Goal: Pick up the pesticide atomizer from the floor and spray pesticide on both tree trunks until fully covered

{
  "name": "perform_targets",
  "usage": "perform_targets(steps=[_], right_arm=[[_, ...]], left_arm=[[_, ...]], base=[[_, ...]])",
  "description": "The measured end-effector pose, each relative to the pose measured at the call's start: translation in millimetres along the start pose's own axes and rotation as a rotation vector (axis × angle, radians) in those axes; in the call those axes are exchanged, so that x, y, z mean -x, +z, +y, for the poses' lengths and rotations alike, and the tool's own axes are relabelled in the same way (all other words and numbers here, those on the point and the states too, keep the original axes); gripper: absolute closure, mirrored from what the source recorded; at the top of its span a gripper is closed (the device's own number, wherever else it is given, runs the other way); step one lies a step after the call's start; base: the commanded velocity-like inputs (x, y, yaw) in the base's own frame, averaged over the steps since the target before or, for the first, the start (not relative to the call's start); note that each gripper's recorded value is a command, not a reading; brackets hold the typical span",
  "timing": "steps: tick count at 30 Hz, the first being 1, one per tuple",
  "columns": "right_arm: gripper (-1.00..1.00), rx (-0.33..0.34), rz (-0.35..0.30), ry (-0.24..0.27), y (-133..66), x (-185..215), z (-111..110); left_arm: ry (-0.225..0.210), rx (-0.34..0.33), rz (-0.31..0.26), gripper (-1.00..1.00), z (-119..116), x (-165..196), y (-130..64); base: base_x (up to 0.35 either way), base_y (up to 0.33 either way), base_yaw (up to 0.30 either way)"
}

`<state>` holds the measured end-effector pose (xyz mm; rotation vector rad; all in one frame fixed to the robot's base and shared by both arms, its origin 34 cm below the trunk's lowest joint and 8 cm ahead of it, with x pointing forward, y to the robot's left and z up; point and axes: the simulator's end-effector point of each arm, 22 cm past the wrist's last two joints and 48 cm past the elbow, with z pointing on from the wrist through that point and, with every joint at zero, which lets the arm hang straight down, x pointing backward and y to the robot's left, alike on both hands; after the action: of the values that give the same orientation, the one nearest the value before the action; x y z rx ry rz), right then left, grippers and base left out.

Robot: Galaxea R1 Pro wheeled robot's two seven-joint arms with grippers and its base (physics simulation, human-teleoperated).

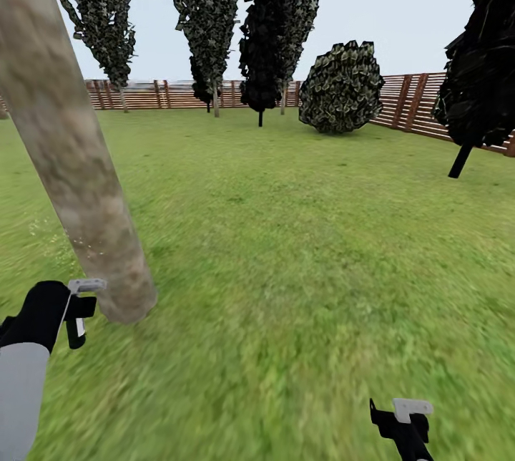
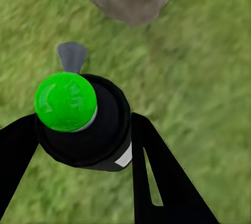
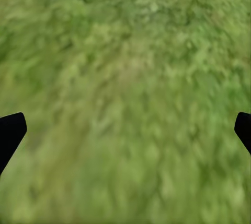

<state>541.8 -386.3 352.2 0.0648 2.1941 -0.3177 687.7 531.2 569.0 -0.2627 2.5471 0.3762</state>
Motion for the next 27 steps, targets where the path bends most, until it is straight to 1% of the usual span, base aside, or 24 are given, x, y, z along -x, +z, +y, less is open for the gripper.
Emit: perform_targets(steps=[3, 4, 6, 7, 9, 11, 13, 15, 16, 17, 18, 20, 22, 24, 25, 26, 27], right_arm=[[-1.00, 0.000, 0.000, 0.000, 0.0, 0.0, 0.1], [-1.00, 0.000, 0.000, 0.000, 0.0, 0.0, 0.1], [-1.00, 0.000, 0.000, 0.000, 0.0, 0.0, 0.1], [-1.00, 0.000, 0.000, 0.000, 0.0, -0.1, 0.0], [-1.00, 0.000, 0.000, 0.000, 0.0, 0.0, 0.0], [-1.00, 0.000, 0.000, 0.000, 0.0, -0.1, -0.1], [-1.00, 0.000, 0.000, 0.000, 0.0, -0.1, -0.1], [-1.00, 0.000, 0.000, 0.000, 0.0, 0.0, 0.0], [-1.00, 0.000, 0.000, 0.000, 0.0, 0.1, 0.0], [-1.00, 0.000, 0.000, 0.000, 0.0, 0.1, 0.0], [-1.00, 0.000, 0.000, 0.000, 0.0, 0.1, 0.1], [-1.00, 0.000, 0.000, 0.000, 0.0, 0.1, 0.0], [-1.00, 0.000, -0.001, 0.000, -0.2, 0.2, -0.1], [-1.00, 0.000, -0.001, 0.000, -0.2, 0.4, -0.1], [-1.00, 0.000, -0.001, 0.000, -0.2, 0.4, -0.1], [-1.00, 0.000, -0.001, 0.000, -0.2, 0.4, 0.0], [-1.00, 0.000, -0.001, 0.000, -0.2, 0.4, 0.0]], left_arm=[[-0.014, 0.014, 0.022, 1.00, 8.3, -10.7, 5.7], [-0.024, 0.031, 0.024, 1.00, 17.5, -13.4, 7.0], [-0.033, 0.055, 0.006, 1.00, 31.5, -15.8, 10.0], [-0.030, 0.052, -0.004, 1.00, 31.1, -21.1, 14.7], [-0.021, 0.034, -0.004, 1.00, 21.0, -31.0, 22.9], [-0.010, -0.015, 0.028, 1.00, -10.4, -50.7, 34.2], [-0.002, -0.052, 0.045, 1.00, -36.8, -60.3, 38.5], [0.004, -0.059, 0.049, 1.00, -43.3, -62.9, 39.4], [0.005, -0.055, 0.049, 1.00, -41.3, -63.0, 39.5], [0.004, -0.052, 0.047, 1.00, -38.9, -62.3, 39.3], [0.006, -0.032, 0.041, 1.00, -26.5, -59.4, 38.3], [-0.011, -0.018, 0.036, 1.00, -12.4, -57.6, 37.3], [-0.039, -0.017, 0.036, 1.00, -6.4, -58.6, 37.1], [-0.054, -0.021, 0.039, 1.00, -6.5, -60.6, 37.6], [-0.090, -0.029, 0.043, 1.00, -5.6, -64.8, 38.9], [-0.109, -0.033, 0.043, 1.00, -4.7, -66.9, 39.6], [-0.116, -0.035, 0.041, 1.00, -4.2, -67.5, 40.2]], base=[[0.002, 0.000, 0.000], [0.000, 0.000, 0.000], [0.000, 0.000, 0.000], [0.000, 0.000, 0.000], [0.000, 0.000, 0.000], [0.000, 0.000, 0.000], [0.000, 0.000, 0.000], [0.000, 0.000, 0.000], [0.000, 0.000, 0.000], [0.000, 0.000, 0.000], [0.000, 0.000, 0.000], [0.066, 0.000, 0.000], [0.261, 0.000, 0.000], [0.319, 0.000, 0.000], [0.334, 0.000, 0.000], [0.336, 0.000, 0.000], [0.337, 0.000, 0.000]])
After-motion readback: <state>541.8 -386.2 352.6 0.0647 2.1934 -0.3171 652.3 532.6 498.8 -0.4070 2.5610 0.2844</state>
